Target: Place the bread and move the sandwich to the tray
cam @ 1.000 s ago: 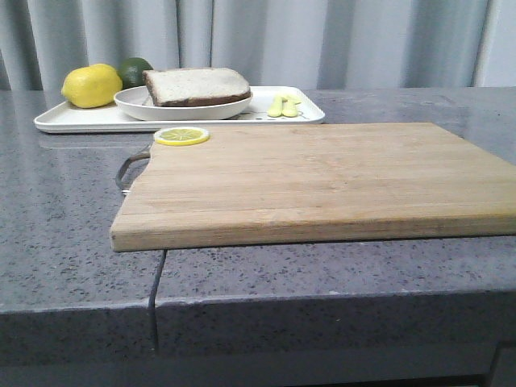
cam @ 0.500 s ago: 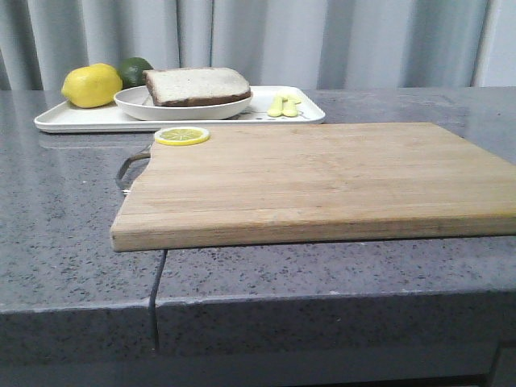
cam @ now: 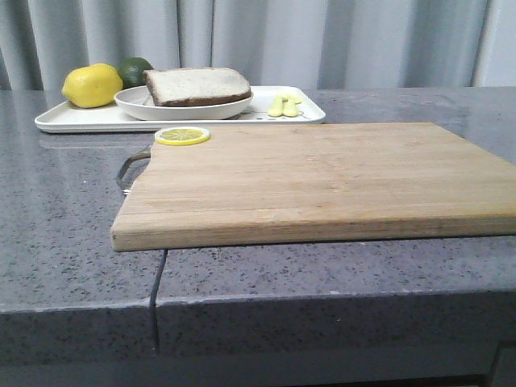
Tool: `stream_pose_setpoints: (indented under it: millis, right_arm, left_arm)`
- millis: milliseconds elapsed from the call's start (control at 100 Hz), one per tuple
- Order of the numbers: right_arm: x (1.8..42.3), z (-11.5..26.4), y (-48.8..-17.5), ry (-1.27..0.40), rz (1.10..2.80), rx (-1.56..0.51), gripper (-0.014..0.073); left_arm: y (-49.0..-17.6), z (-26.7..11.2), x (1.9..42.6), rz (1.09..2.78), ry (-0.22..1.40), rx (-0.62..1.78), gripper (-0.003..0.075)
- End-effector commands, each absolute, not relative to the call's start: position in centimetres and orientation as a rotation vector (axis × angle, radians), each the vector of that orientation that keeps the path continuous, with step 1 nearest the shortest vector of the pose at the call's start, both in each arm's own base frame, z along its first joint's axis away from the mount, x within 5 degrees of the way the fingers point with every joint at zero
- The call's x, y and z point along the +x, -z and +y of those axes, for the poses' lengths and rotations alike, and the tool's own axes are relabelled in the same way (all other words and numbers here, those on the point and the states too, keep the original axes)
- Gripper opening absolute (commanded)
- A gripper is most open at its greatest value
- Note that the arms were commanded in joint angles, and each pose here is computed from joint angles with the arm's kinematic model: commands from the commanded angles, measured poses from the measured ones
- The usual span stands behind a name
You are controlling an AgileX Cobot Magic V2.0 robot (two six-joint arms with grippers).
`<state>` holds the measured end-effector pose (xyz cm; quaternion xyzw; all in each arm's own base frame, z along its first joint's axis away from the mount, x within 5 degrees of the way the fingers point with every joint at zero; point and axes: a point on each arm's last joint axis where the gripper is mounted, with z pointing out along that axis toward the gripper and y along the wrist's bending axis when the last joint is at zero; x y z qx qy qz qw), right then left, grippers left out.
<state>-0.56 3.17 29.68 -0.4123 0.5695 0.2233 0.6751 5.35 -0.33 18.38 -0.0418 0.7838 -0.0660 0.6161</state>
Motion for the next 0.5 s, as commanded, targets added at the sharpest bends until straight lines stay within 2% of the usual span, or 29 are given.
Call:
stream_pose_setpoints:
  millis: [0,390,490]
  right_arm:
    - [-0.7,2.8,-30.9,-0.489,1.223,-0.863,-0.0069]
    - [-0.5,2.8,-30.9,-0.476,1.223,-0.852,-0.0069]
    - [0.4,2.5,-30.9,-0.363,1.203,-0.766,-0.0069]
  left_arm:
    - [-18.4,-0.3,5.3,1.743,0.152,-0.093,-0.0020]
    - [-18.4,-0.3,5.3,1.743,0.152,-0.093,-0.0020]
    - [-18.4,-0.3,5.3,1.743,0.152,-0.093,-0.0020]
